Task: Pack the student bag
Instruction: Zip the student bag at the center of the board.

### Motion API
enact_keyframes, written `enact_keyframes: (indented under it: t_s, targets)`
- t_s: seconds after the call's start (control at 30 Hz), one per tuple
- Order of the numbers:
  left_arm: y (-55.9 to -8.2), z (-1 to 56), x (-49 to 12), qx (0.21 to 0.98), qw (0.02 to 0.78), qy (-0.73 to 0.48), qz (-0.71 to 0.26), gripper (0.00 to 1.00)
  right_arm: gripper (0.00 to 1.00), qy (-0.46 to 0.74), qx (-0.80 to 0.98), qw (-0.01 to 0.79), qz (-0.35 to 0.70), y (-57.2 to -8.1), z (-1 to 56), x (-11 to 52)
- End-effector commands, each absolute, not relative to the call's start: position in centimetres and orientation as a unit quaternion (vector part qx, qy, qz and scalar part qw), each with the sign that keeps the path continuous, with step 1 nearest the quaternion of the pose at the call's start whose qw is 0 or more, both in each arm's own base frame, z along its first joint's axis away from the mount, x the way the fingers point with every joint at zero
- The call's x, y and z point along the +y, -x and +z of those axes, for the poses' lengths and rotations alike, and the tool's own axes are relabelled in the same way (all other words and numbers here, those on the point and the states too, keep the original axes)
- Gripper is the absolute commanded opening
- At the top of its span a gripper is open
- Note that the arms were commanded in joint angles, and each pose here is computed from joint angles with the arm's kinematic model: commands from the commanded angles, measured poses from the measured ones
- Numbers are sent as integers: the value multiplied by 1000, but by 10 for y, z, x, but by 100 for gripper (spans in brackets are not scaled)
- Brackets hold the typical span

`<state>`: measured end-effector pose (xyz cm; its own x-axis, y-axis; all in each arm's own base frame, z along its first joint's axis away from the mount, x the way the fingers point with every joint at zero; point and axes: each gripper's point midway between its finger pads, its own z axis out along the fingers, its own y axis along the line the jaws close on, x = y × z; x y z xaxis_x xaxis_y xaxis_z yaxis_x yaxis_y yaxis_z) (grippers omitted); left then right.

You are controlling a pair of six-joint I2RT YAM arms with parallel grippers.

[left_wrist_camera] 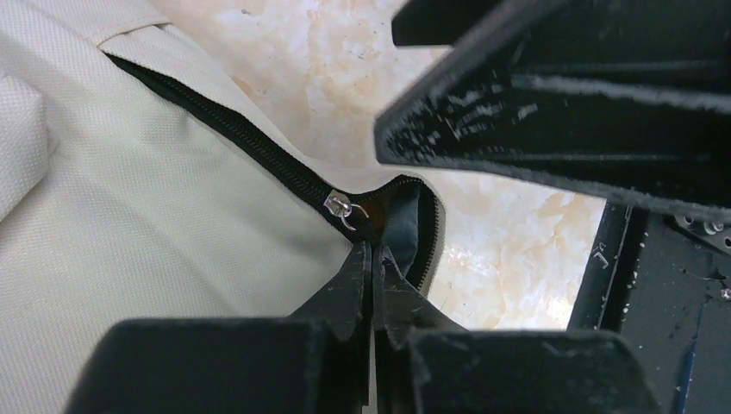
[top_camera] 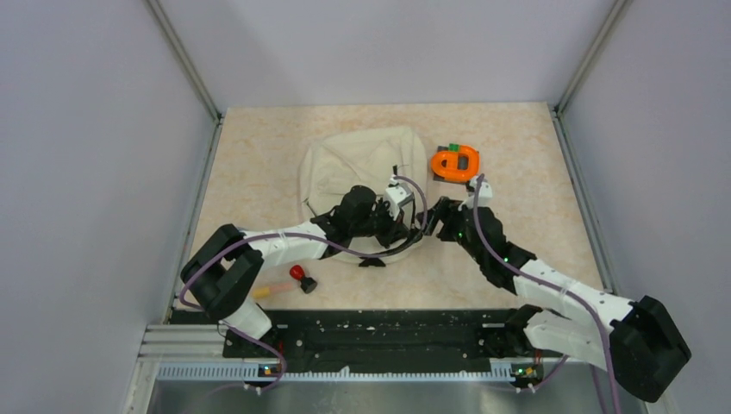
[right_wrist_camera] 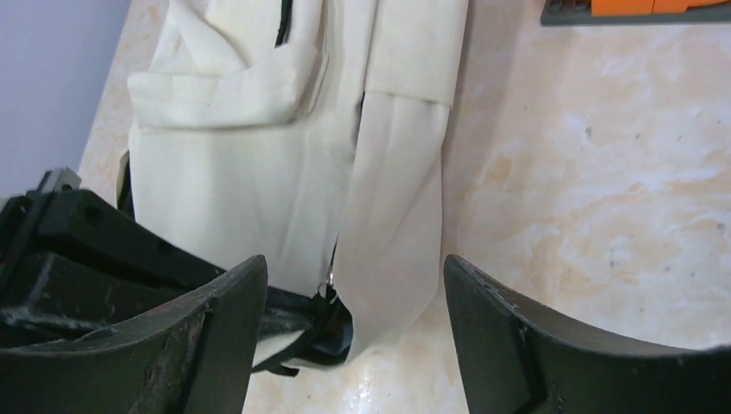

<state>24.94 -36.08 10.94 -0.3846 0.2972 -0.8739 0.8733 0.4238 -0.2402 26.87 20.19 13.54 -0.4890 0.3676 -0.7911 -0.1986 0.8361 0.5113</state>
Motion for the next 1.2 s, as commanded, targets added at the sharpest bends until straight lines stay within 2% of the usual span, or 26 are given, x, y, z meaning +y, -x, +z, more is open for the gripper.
enact_keyframes:
  t_s: [0.0, 0.1, 0.33, 0.4, 0.47, 0.53, 0.57, 1.17]
  targets:
    - [-244, 124, -367, 740, 398, -378, -390, 0, 74, -49, 815, 517, 258, -292, 158, 202]
    - [-245, 125, -369, 739, 398, -377, -393, 0, 71, -36, 835, 494, 240, -303, 148, 212]
    - [-245, 127, -369, 737, 400, -376, -394, 0, 54, -23, 859, 453, 239, -313, 121, 232]
    - [-245, 126, -369, 737, 398, -376, -395, 0, 43, -21, 858, 452, 243, -315, 119, 235]
    - [-245, 126, -368, 739, 398, -376, -393, 0, 20, -16, 857, 454, 243, -319, 118, 238]
    - [-245, 126, -367, 740, 400, -374, -390, 0, 3, -17, 858, 457, 232, -325, 118, 236]
    - [-245, 127, -366, 741, 399, -374, -389, 0, 0, -20, 858, 459, 228, -329, 118, 235]
    - [-226, 121, -349, 762, 372, -357, -392, 0, 0, -59, 833, 520, 182, -416, 156, 207]
